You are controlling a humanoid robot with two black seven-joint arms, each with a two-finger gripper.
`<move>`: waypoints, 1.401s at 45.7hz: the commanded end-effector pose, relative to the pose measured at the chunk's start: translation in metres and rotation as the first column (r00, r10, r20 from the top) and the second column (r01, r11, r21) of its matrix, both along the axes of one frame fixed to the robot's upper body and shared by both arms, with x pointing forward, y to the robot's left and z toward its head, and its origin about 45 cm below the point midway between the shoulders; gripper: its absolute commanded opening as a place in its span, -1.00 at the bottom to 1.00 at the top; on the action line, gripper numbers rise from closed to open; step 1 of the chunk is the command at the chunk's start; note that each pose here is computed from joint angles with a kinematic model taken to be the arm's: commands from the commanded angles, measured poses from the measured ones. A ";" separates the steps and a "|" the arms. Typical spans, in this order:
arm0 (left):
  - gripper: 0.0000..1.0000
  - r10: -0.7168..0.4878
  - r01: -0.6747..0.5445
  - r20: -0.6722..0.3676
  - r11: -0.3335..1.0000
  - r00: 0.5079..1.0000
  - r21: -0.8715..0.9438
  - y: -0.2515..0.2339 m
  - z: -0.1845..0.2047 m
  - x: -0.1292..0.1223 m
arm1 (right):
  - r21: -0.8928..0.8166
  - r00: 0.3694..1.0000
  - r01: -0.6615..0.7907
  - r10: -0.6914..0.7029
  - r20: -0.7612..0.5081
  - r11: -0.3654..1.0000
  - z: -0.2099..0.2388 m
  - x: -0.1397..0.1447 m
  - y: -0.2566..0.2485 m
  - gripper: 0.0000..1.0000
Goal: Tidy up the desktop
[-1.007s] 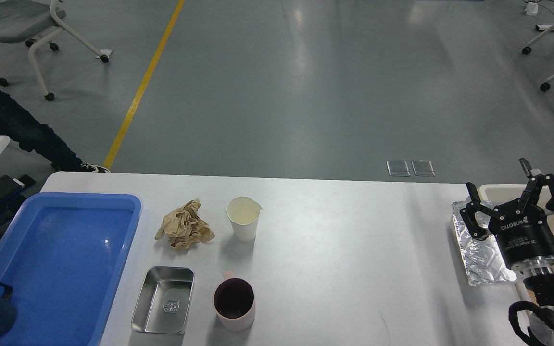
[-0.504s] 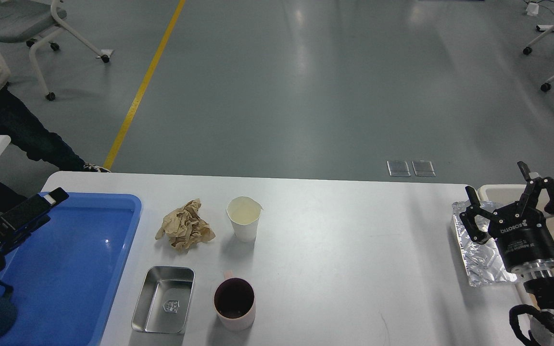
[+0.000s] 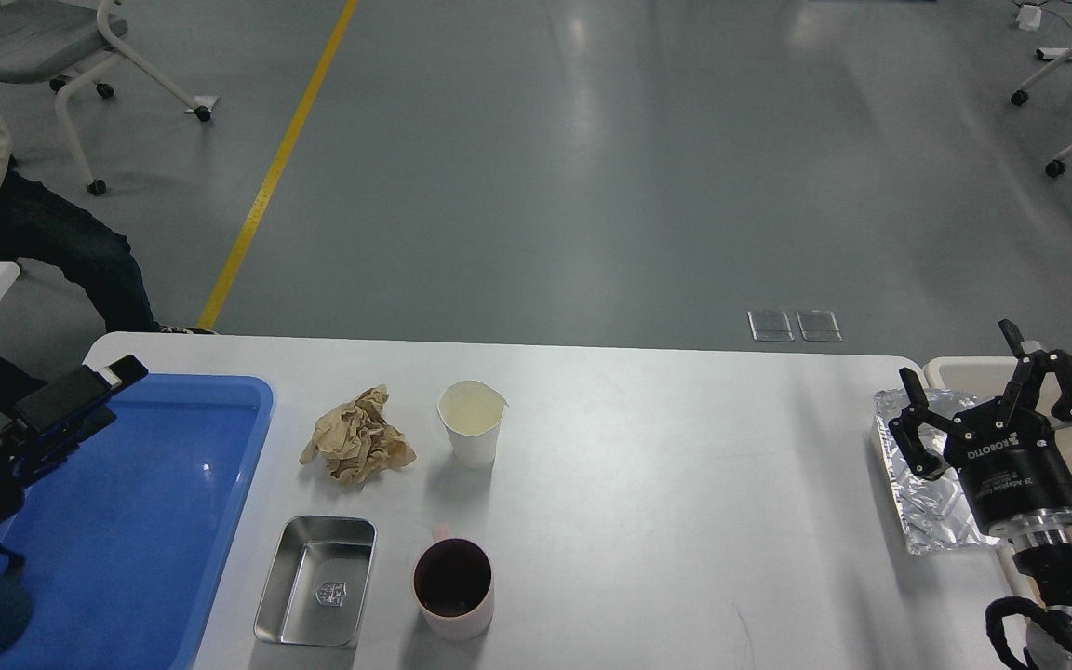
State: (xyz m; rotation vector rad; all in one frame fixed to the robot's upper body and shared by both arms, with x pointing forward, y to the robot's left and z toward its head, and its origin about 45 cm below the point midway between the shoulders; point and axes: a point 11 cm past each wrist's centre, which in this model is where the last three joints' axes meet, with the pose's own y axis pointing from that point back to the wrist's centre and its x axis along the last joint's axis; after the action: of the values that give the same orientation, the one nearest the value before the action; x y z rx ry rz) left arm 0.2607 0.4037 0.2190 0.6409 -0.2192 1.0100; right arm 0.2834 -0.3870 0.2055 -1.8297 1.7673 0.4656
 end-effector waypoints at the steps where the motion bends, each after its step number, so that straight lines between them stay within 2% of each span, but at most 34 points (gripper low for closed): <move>1: 0.92 -0.051 0.055 -0.093 0.998 0.994 0.038 -0.013 -0.008 0.005 | 0.000 1.000 -0.001 0.001 0.001 1.000 0.000 0.000 0.000 1.00; 7: 0.92 -0.113 0.126 -0.151 0.989 0.982 0.076 -0.030 -0.019 0.009 | 0.000 1.000 0.000 0.000 0.000 1.000 0.000 0.000 0.000 1.00; 19: 0.91 -0.285 0.311 -0.194 0.943 0.939 0.121 -0.086 -0.035 0.024 | 0.000 1.000 0.000 0.000 -0.001 1.000 0.000 0.000 0.000 1.00; 30: 0.90 -0.415 0.457 -0.257 0.879 0.873 0.133 -0.128 -0.060 0.014 | -0.001 1.000 0.004 -0.004 -0.008 1.000 -0.002 -0.001 -0.001 1.00; 39: 0.90 -0.441 0.502 -0.322 0.854 0.838 0.137 -0.137 -0.078 0.000 | -0.003 1.000 0.003 -0.003 -0.005 1.000 -0.001 -0.001 -0.001 1.00; 57: 0.86 -0.474 0.536 -0.339 0.837 0.813 0.115 -0.152 -0.088 -0.006 | -0.031 1.000 0.001 -0.002 -0.019 1.000 -0.005 0.001 0.000 1.00; 64: 0.81 -0.492 0.575 -0.360 0.800 0.793 0.174 -0.153 -0.093 -0.007 | -0.028 1.000 0.007 -0.008 -0.026 1.000 -0.008 0.002 -0.002 1.00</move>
State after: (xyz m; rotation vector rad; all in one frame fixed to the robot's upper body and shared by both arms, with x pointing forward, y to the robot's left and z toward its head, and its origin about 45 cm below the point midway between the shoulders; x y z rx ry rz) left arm 0.2523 0.2518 0.1285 0.8780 -0.2183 0.3478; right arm 0.2848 -0.3875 0.1996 -1.8495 1.7993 0.4608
